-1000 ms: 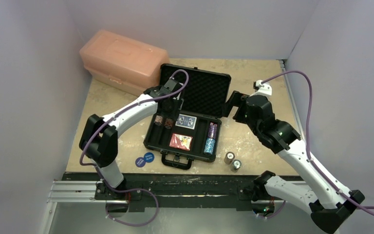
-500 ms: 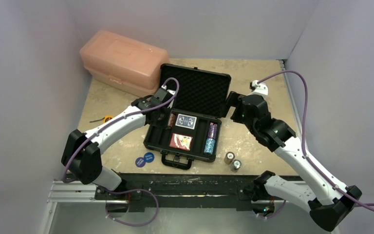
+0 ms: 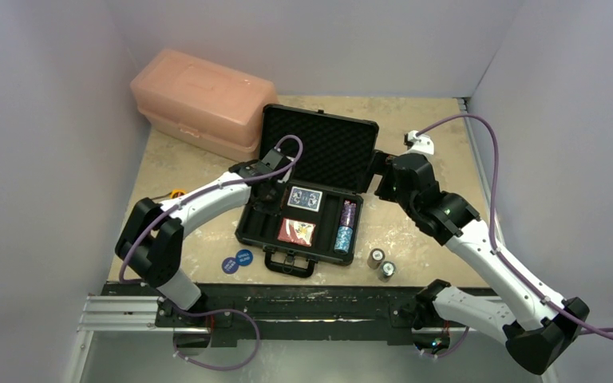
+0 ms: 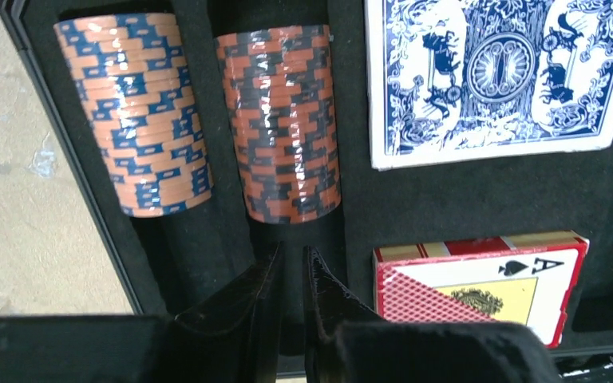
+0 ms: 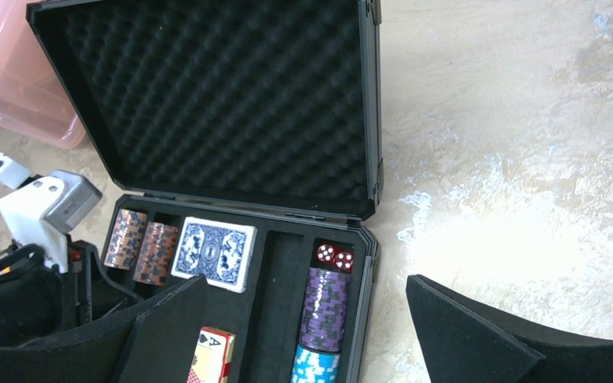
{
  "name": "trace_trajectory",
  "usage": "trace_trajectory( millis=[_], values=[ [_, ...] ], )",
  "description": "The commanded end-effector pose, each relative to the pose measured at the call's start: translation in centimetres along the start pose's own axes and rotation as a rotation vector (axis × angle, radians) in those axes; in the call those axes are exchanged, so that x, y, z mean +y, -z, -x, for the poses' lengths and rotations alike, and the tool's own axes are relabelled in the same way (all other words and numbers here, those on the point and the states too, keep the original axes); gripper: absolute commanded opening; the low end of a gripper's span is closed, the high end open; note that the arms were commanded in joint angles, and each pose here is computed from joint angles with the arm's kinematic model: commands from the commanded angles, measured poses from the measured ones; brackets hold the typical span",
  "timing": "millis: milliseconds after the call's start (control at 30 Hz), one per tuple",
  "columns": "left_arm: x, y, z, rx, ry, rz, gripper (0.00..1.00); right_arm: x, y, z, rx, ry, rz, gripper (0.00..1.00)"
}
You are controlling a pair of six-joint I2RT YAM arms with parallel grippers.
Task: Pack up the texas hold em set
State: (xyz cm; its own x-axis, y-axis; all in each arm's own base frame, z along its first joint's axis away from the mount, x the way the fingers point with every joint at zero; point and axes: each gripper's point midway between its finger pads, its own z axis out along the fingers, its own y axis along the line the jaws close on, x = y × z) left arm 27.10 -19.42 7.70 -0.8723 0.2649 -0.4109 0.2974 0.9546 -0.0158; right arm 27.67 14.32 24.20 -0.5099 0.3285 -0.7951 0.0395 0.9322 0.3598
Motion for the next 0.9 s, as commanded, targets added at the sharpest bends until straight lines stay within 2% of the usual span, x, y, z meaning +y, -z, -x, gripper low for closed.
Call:
trace_trajectory(
  millis=[0, 667, 867],
  values=[
    [-0.8, -0.2, 2.7, -0.058, -0.029, -0.019, 0.12, 0.3, 0.5, 1.3, -0.043, -0.022, 0.008, 0.99],
    [-0.3, -1.2, 5.5, -0.071, -0.058, -0.015, 0.12, 0.2, 0.7, 1.3, -0.035, -0.029, -0.005, 0.99],
    [-0.3, 0.4, 5.5, -0.11, -0.042, -0.035, 0.2, 0.3, 0.7, 1.3, -0.032, -0.04, -0.002, 0.99]
  ],
)
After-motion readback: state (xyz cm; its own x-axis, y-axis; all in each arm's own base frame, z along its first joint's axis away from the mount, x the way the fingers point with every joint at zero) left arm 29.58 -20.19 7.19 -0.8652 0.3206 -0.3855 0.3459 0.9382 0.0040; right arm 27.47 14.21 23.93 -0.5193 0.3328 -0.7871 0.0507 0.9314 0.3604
